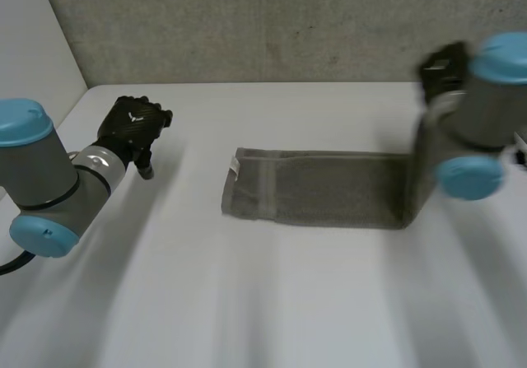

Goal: Fold the towel.

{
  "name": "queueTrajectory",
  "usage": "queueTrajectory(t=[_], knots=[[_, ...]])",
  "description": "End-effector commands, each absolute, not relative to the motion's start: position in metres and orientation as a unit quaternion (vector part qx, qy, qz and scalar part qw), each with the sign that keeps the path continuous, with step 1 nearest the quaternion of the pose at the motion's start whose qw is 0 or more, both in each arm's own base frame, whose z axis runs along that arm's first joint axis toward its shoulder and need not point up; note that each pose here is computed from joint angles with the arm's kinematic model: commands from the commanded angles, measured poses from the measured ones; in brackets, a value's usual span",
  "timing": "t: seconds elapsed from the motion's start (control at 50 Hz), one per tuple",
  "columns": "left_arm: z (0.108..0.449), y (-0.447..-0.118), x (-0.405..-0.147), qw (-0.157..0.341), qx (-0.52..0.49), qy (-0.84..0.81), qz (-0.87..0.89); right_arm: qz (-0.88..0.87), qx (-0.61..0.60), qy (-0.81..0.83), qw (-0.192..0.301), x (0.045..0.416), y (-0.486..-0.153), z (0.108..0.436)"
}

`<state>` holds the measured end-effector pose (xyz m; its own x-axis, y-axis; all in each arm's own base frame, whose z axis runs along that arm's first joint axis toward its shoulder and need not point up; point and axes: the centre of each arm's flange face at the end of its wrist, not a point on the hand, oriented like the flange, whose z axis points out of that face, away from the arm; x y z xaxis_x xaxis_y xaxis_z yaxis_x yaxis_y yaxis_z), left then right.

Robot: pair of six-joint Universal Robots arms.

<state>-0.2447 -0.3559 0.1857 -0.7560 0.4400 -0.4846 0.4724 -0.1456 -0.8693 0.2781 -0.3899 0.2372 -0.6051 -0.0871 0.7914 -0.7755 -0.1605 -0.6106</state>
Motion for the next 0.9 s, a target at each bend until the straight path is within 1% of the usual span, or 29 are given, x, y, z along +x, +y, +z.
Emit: queueTrajectory(t=[0.02,0.06,0.08,0.1,0.12,0.14,0.18,0.2,0.22,0.24,0.28,0.3,0.34,0.36,0.38,0.4,0.44,0.46,0.5,0.52,0.56,0.66,0.78,0.84,0.88,0.9], knots=[[0.192,-0.353,-0.248,-0.003,0.338,0.653,-0.677,0.685,0.465,-0.545,0.134,0.391,-0.291,0.203],[0.193,-0.352,-0.249,-0.01,0.332,0.656,-0.678,0.661,0.526,-0.526,0.096,0.421,-0.247,0.17],[0.193,-0.352,-0.249,-0.01,0.332,0.656,-0.678,0.661,0.526,-0.526,0.096,0.421,-0.246,0.169],[0.193,-0.351,-0.251,-0.013,0.332,0.656,-0.678,0.647,0.545,-0.526,0.088,0.425,-0.233,0.155],[0.192,-0.349,-0.252,-0.016,0.333,0.656,-0.677,0.636,0.552,-0.532,0.088,0.421,-0.23,0.145],[0.192,-0.349,-0.252,-0.016,0.333,0.656,-0.677,0.636,0.553,-0.532,0.088,0.421,-0.23,0.145],[0.192,-0.348,-0.253,-0.017,0.334,0.656,-0.676,0.629,0.553,-0.538,0.091,0.415,-0.231,0.143],[0.19,-0.347,-0.254,-0.018,0.336,0.658,-0.674,0.627,0.549,-0.545,0.095,0.408,-0.234,0.146],[0.19,-0.346,-0.255,-0.02,0.337,0.658,-0.673,0.631,0.534,-0.554,0.099,0.399,-0.24,0.156],[0.19,-0.346,-0.255,-0.02,0.337,0.658,-0.673,0.631,0.534,-0.554,0.099,0.399,-0.24,0.156],[0.188,-0.345,-0.256,-0.022,0.338,0.658,-0.672,0.632,0.508,-0.574,0.115,0.375,-0.258,0.171],[0.188,-0.345,-0.256,-0.022,0.338,0.658,-0.672,0.632,0.508,-0.574,0.115,0.374,-0.258,0.171],[0.188,-0.343,-0.259,-0.026,0.342,0.656,-0.672,0.62,0.479,-0.609,0.127,0.343,-0.276,0.174],[0.188,-0.343,-0.259,-0.026,0.342,0.656,-0.672,0.62,0.479,-0.609,0.127,0.343,-0.276,0.174],[0.188,-0.34,-0.263,-0.03,0.346,0.654,-0.672,0.611,0.467,-0.626,0.13,0.33,-0.281,0.173],[0.188,-0.34,-0.263,-0.03,0.346,0.654,-0.672,0.611,0.467,-0.626,0.13,0.33,-0.281,0.173],[0.187,-0.334,-0.272,-0.039,0.354,0.65,-0.671,0.585,0.461,-0.652,0.14,0.309,-0.284,0.161],[0.187,-0.334,-0.272,-0.039,0.354,0.65,-0.671,0.585,0.461,-0.652,0.14,0.309,-0.284,0.161],[0.186,-0.327,-0.281,-0.047,0.362,0.647,-0.67,0.554,0.466,-0.673,0.149,0.293,-0.282,0.143],[0.186,-0.327,-0.281,-0.047,0.362,0.647,-0.67,0.554,0.466,-0.674,0.149,0.293,-0.282,0.143],[0.185,-0.321,-0.287,-0.053,0.368,0.644,-0.669,0.533,0.463,-0.69,0.157,0.279,-0.284,0.13],[0.184,-0.318,-0.291,-0.058,0.372,0.642,-0.668,0.518,0.454,-0.705,0.167,0.265,-0.292,0.121],[0.182,-0.315,-0.292,-0.061,0.374,0.644,-0.664,0.526,0.444,-0.706,0.165,0.264,-0.295,0.125],[0.175,-0.305,-0.298,-0.071,0.385,0.648,-0.653,0.533,0.442,-0.703,0.161,0.267,-0.293,0.129],[0.162,-0.287,-0.303,-0.084,0.404,0.661,-0.627,0.546,0.428,-0.704,0.153,0.268,-0.292,0.139],[0.162,-0.287,-0.303,-0.084,0.404,0.661,-0.626,0.546,0.428,-0.704,0.153,0.268,-0.292,0.139]])
